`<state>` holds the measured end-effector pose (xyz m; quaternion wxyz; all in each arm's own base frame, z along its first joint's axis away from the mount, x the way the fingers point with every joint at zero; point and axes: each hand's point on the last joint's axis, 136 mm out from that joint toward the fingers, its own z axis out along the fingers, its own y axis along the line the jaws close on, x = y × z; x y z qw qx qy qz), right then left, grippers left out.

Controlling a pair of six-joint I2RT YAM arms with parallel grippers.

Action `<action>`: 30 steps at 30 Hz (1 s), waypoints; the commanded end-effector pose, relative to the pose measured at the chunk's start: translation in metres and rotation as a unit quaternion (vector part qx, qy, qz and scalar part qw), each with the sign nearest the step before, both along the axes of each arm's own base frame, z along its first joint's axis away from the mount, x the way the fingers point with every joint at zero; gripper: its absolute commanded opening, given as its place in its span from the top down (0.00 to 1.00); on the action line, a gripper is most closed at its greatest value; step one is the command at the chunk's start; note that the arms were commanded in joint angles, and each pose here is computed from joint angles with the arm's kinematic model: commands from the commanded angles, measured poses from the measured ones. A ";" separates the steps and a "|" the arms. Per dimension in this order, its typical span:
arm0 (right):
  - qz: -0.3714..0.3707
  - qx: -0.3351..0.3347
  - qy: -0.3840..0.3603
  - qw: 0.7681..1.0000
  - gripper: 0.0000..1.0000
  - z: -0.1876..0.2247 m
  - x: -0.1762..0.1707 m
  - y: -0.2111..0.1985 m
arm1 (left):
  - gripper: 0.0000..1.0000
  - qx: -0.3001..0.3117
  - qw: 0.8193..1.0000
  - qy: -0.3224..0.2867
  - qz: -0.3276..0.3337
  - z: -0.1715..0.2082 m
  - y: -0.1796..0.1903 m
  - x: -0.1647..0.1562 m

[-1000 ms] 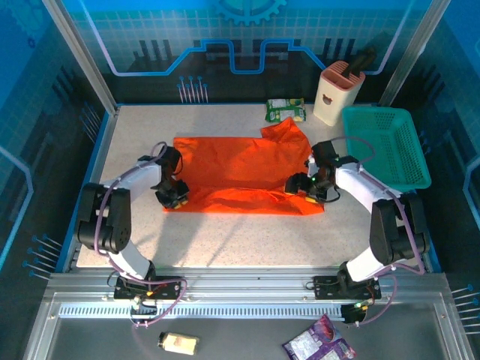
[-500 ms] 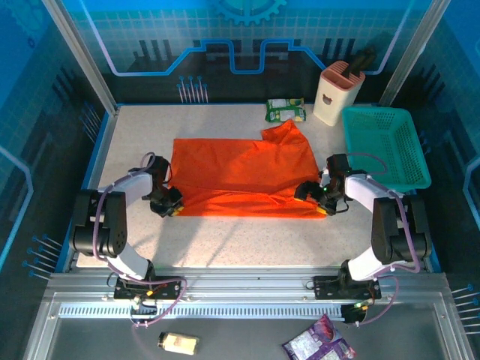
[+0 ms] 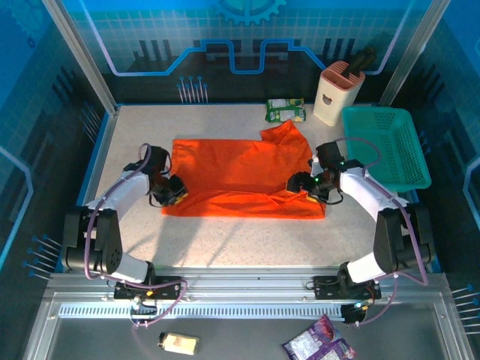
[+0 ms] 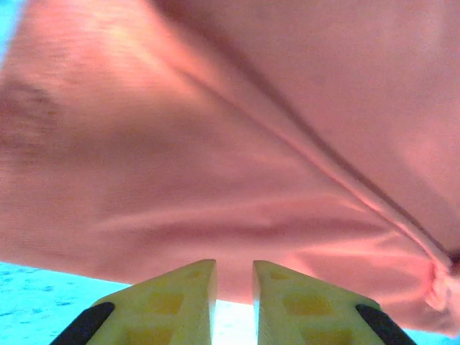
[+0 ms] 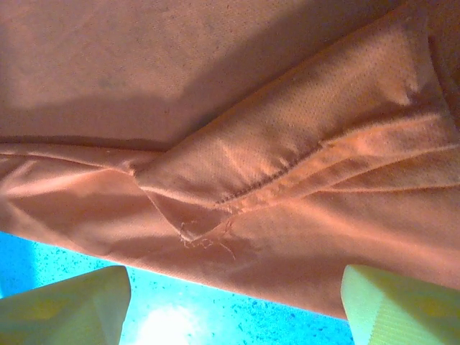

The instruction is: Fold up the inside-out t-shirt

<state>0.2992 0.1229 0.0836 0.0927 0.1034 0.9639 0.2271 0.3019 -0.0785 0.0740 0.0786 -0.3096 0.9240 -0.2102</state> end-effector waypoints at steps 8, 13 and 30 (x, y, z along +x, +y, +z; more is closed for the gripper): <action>-0.008 -0.046 0.015 0.999 0.30 -0.018 0.029 -0.036 | 0.65 -0.095 0.987 -0.055 -0.119 0.039 -0.140 0.027; -0.018 -0.032 0.012 0.999 0.30 -0.021 0.035 -0.048 | 0.63 -0.118 0.975 -0.041 -0.186 0.029 -0.218 0.025; -0.018 0.031 0.020 0.999 0.41 -0.039 0.042 -0.036 | 0.48 -0.146 0.955 0.010 -0.260 -0.016 -0.314 0.004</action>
